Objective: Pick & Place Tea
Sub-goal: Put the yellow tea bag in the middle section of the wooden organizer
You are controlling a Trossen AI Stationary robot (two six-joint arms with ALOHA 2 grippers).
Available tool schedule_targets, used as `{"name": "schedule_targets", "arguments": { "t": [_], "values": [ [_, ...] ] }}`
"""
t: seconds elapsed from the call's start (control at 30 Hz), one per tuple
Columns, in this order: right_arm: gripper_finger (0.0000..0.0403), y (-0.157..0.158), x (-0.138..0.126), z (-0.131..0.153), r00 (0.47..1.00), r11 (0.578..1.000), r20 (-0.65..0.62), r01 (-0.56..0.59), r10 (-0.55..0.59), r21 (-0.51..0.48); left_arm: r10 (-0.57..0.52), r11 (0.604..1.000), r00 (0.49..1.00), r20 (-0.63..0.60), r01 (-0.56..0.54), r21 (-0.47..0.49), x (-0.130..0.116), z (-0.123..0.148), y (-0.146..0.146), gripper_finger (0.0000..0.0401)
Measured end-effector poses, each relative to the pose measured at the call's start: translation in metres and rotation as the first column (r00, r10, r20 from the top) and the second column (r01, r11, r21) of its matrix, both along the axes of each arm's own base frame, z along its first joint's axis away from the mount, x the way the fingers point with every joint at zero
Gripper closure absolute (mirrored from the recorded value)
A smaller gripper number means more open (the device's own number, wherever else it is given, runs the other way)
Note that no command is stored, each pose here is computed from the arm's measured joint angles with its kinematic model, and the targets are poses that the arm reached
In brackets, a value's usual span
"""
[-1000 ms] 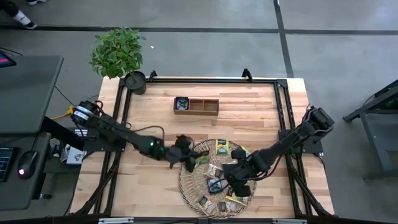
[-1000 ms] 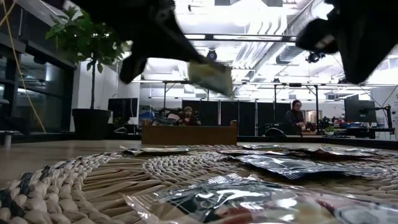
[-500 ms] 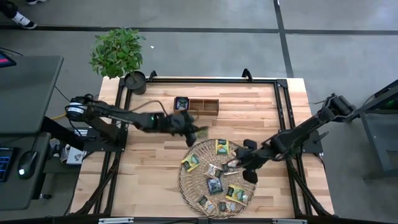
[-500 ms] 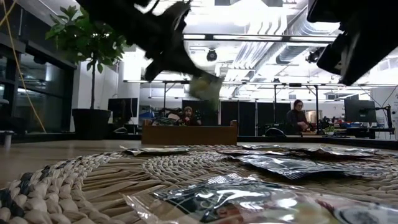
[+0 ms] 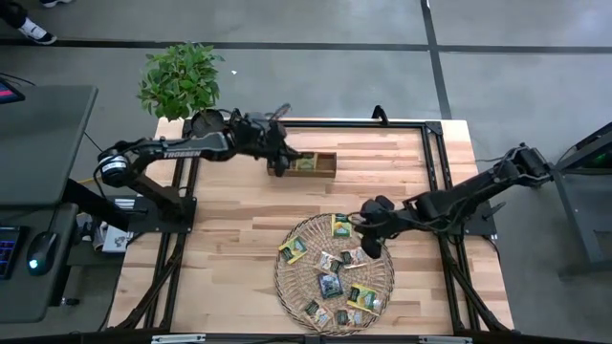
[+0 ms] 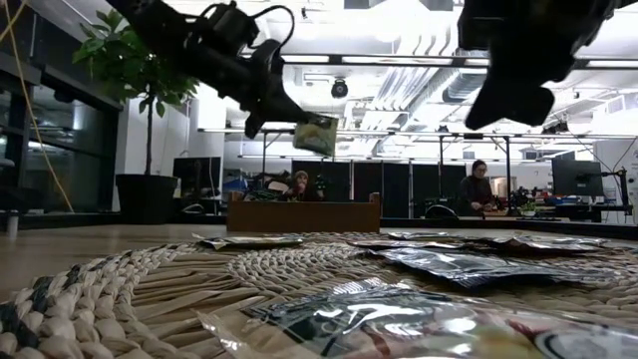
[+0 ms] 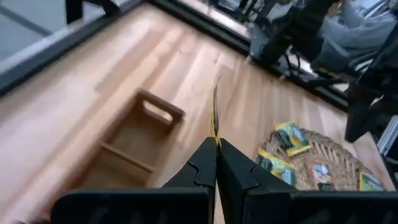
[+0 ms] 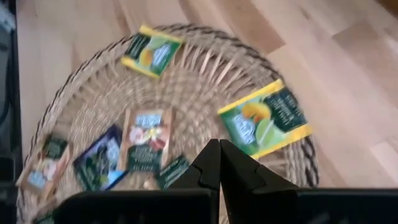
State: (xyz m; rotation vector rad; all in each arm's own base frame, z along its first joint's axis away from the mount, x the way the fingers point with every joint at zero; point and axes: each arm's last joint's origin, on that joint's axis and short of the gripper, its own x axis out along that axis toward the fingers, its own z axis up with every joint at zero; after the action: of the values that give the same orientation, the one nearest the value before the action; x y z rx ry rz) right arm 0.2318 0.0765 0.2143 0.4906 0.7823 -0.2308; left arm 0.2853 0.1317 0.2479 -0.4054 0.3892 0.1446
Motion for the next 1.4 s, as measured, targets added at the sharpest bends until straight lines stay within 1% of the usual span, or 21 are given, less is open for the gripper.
{"name": "schedule_targets", "arguments": {
  "t": [0.13, 0.27, 0.4, 0.57, 0.87, 0.97, 1.07, 1.13, 1.3, 1.4],
  "values": [
    [0.0403, -0.007, 0.003, 0.001, 0.999, 0.999, 0.010, 0.033, -0.033, 0.000, -0.022, 1.000, 1.000, 0.014, 0.021, 0.007, -0.009, -0.001, 0.019, 0.0401],
    [0.0403, -0.011, 0.004, 0.001, 0.999, 0.999, 0.012, 0.051, -0.051, 0.001, -0.024, 1.000, 1.000, -0.005, 0.024, -0.006, -0.010, -0.013, 0.032, 0.0401],
    [0.0403, -0.014, 0.005, 0.001, 0.998, 0.998, 0.013, 0.066, -0.066, 0.001, -0.032, 0.999, 0.999, -0.005, 0.032, -0.016, -0.005, -0.026, 0.041, 0.0401],
    [0.0403, -0.016, 0.006, 0.001, 0.997, 0.997, 0.013, 0.074, -0.074, 0.008, -0.005, 1.000, 1.000, -0.016, 0.005, -0.013, 0.000, -0.039, 0.048, 0.0401],
    [0.0403, -0.016, 0.006, 0.001, 0.996, 0.996, 0.013, 0.088, -0.088, 0.022, 0.061, 0.998, 0.998, -0.018, -0.061, -0.007, -0.012, -0.039, 0.066, 0.0401],
    [0.0403, -0.016, 0.006, 0.001, 0.996, 0.996, 0.014, 0.090, -0.090, 0.019, 0.060, 0.998, 0.998, -0.018, -0.060, -0.020, -0.015, -0.040, 0.070, 0.0401],
    [0.0403, -0.016, 0.006, 0.001, 0.995, 0.995, 0.016, 0.096, -0.096, 0.014, 0.045, 0.999, 0.999, -0.012, -0.046, -0.024, -0.011, -0.046, 0.072, 0.0401],
    [0.0403, -0.016, 0.006, 0.001, 0.995, 0.995, 0.018, 0.099, -0.099, 0.011, 0.040, 0.997, 0.999, -0.036, -0.042, -0.064, -0.010, -0.055, 0.072, 0.0401],
    [0.0403, -0.016, 0.006, 0.001, 0.995, 0.995, 0.018, 0.098, -0.098, 0.011, 0.053, 0.994, 0.997, -0.053, -0.057, -0.091, -0.006, -0.068, 0.076, 0.0401],
    [0.0403, -0.016, 0.006, 0.001, 0.994, 0.994, 0.018, 0.105, -0.106, 0.019, 0.076, 0.994, 0.996, -0.036, -0.079, -0.081, -0.004, -0.067, 0.078, 0.0401]
  ]
}}
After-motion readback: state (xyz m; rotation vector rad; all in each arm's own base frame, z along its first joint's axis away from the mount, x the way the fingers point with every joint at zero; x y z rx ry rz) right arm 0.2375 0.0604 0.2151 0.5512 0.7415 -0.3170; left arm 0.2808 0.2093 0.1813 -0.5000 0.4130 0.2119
